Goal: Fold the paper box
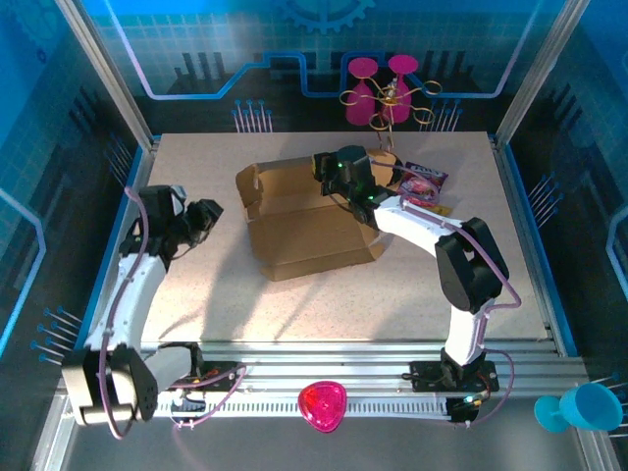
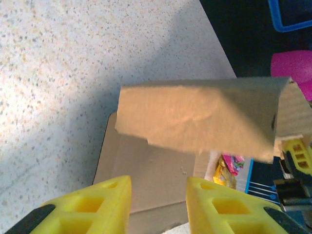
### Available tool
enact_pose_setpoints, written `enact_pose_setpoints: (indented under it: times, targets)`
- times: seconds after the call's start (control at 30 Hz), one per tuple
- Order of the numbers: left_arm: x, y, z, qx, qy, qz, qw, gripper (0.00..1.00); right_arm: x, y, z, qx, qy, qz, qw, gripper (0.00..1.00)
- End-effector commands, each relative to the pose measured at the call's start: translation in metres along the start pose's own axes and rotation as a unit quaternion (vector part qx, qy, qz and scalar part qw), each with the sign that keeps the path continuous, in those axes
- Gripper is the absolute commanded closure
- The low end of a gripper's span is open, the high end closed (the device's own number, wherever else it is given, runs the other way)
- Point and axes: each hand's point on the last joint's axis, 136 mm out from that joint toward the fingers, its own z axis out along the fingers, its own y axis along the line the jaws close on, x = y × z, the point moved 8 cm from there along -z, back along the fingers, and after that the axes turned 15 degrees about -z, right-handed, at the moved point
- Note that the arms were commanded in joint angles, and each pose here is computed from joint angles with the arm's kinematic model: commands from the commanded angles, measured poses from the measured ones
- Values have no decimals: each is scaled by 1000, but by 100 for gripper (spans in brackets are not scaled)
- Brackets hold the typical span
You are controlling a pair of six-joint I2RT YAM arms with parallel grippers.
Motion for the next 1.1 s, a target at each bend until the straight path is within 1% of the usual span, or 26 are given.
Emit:
enact_pose_setpoints:
  times: [0.0,0.07,0.1,0.23,0.37,0.43,0.53,0.67,0.77,0.87,1.07]
  targets:
    - [-12,-9,12,6,-1,19,1000,66,-1,-5,3,-4,3,2,1000,100]
    - [-12,-14,26,19,18,17,999,69,1,-8,3,-2,5,7,1000,100]
    - [-9,-20,32,23,26,27,999,69,2,-9,3,0,5,8,1000,100]
    - [3,-29,58,8,58,49,997,70,5,-8,5,-1,8,12,1000,100]
    - [5,-25,77,-4,67,51,996,66,10,-7,5,0,13,14,1000,100]
    - [5,-25,80,-6,68,54,996,66,10,-6,5,0,13,8,1000,100]
    - [7,-23,70,-14,59,65,996,67,10,-12,4,3,12,-3,1000,100]
    - [13,-16,39,-27,31,71,997,65,17,-24,4,5,14,-31,999,100]
    - [16,-3,14,-31,2,57,998,60,24,-38,3,-4,5,-27,1000,100]
    - [14,15,-5,-43,-24,35,998,60,30,-44,5,-5,3,-29,1000,100]
    - [8,34,-14,-68,-31,13,997,60,44,-57,14,13,15,-34,999,100]
